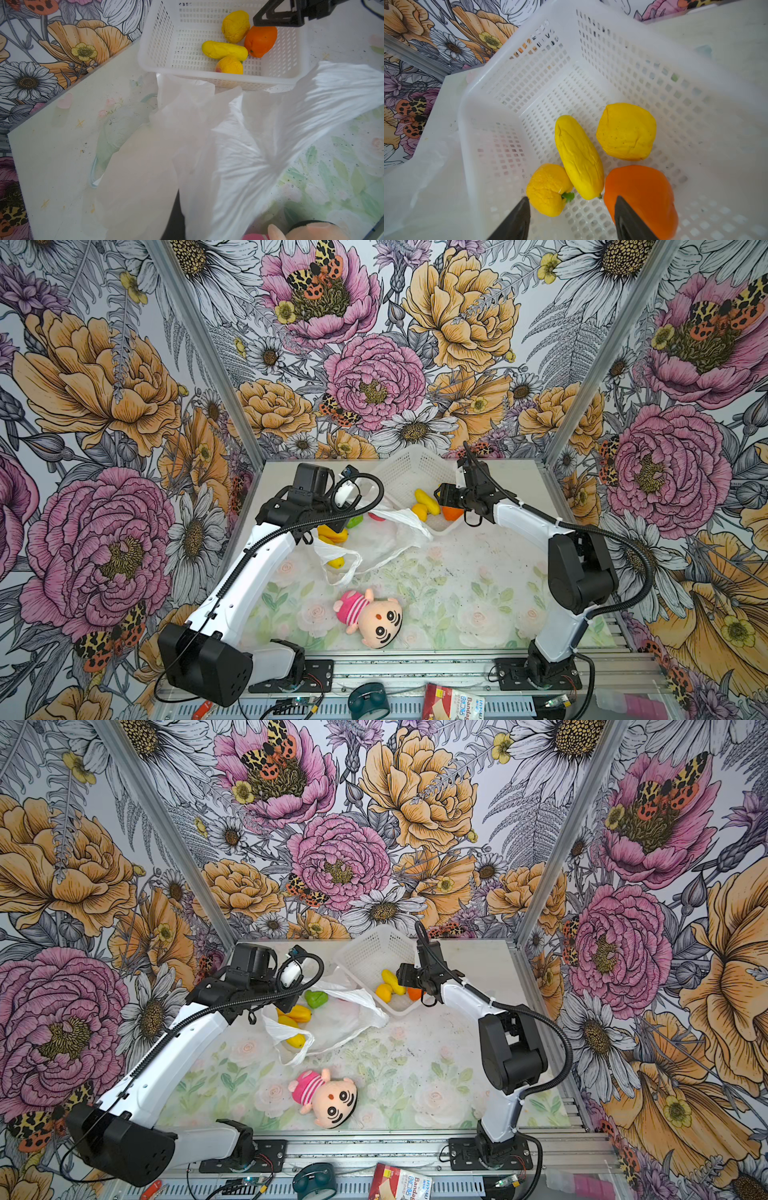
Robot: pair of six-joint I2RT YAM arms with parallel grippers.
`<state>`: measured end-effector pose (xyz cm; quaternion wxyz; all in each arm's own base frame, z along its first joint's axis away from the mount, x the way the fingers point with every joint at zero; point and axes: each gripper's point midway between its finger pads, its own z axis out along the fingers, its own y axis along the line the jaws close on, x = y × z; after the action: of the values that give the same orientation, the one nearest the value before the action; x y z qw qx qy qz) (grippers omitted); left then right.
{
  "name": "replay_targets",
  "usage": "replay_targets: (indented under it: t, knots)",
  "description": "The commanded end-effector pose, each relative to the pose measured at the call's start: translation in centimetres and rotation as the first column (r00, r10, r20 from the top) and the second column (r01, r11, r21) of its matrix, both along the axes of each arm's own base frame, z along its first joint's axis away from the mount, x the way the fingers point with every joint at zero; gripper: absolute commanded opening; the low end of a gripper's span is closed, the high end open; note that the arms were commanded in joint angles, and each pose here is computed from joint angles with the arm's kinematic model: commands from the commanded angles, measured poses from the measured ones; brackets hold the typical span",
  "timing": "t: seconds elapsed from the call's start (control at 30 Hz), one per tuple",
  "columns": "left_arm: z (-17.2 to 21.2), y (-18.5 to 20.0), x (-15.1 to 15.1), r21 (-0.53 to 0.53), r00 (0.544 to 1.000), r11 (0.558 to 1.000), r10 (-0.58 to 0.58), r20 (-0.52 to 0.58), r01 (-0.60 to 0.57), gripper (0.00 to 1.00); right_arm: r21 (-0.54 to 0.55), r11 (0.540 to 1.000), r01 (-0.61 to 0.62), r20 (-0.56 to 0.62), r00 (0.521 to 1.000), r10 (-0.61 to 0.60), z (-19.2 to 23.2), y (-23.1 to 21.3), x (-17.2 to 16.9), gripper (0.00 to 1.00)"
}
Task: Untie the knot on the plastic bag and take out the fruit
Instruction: 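Move the right gripper back over the bag opening and lower it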
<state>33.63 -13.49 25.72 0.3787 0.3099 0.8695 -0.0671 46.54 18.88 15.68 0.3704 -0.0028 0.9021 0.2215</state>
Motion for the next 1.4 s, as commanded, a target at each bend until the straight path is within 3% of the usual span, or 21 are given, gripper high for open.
replay_targets:
  t: [0.0, 0.17, 0.37, 0.47, 0.6, 0.7, 0.77, 1.0, 1.07, 1.2, 1.37]
  knots:
    - [1.1, -0.1, 0.2, -0.034, 1.000, 0.999, -0.002, 0.026, 0.003, 0.00, 0.019, 1.000, 0.010, 0.195, 0.981, -0.013, 6.3, -0.3, -1.2, 0.65]
    - [1.1, -0.2, 0.2, -0.037, 1.000, 0.999, -0.005, 0.025, 0.006, 0.00, 0.069, 0.995, -0.065, 0.430, 0.902, 0.029, 12.5, 0.6, -6.4, 0.67]
    - [1.1, -0.2, 0.2, -0.038, 1.000, 0.999, -0.003, 0.027, 0.004, 0.00, -0.043, 0.962, -0.269, 0.673, 0.704, 0.227, 18.1, 5.6, -15.1, 0.66]
    - [1.1, -0.2, 0.1, -0.038, 1.000, 0.999, -0.005, 0.026, 0.006, 0.00, -0.141, 0.901, -0.410, 0.723, 0.579, 0.376, 18.8, 9.4, -19.2, 0.66]
    - [1.2, -0.2, 0.1, -0.039, 1.000, 0.999, -0.004, 0.027, 0.005, 0.00, -0.344, 0.768, -0.540, 0.716, 0.378, 0.586, 16.8, 14.9, -24.5, 0.69]
    - [1.1, -0.2, 0.1, -0.039, 1.000, 0.999, -0.005, 0.026, 0.006, 0.00, -0.489, 0.683, -0.542, 0.650, 0.296, 0.700, 14.2, 18.0, -26.1, 0.66]
    - [1.2, -0.2, 0.1, -0.040, 1.000, 0.999, -0.004, 0.029, 0.005, 0.00, -0.560, 0.647, -0.517, 0.599, 0.286, 0.747, 12.2, 19.7, -25.9, 0.59]
    - [1.4, -0.2, 0.1, -0.043, 0.999, 0.999, -0.007, 0.031, 0.008, 0.00, -0.637, 0.600, -0.484, 0.482, 0.359, 0.800, 7.0, 22.7, -22.3, 0.37]
    - [1.3, -0.2, 0.1, -0.043, 1.000, 0.999, -0.007, 0.029, 0.009, 0.00, -0.643, 0.589, -0.489, 0.459, 0.370, 0.808, 6.1, 23.2, -21.6, 0.35]
    - [1.3, -0.2, 0.0, -0.041, 1.000, 0.999, -0.005, 0.030, 0.006, 0.00, -0.637, 0.589, -0.497, 0.427, 0.408, 0.807, 4.7, 23.8, -20.1, 0.29]
    - [1.3, -0.2, 0.1, -0.044, 1.000, 0.999, -0.007, 0.030, 0.009, 0.00, -0.535, 0.642, -0.549, 0.428, 0.480, 0.766, 3.1, 23.7, -16.6, 0.29]
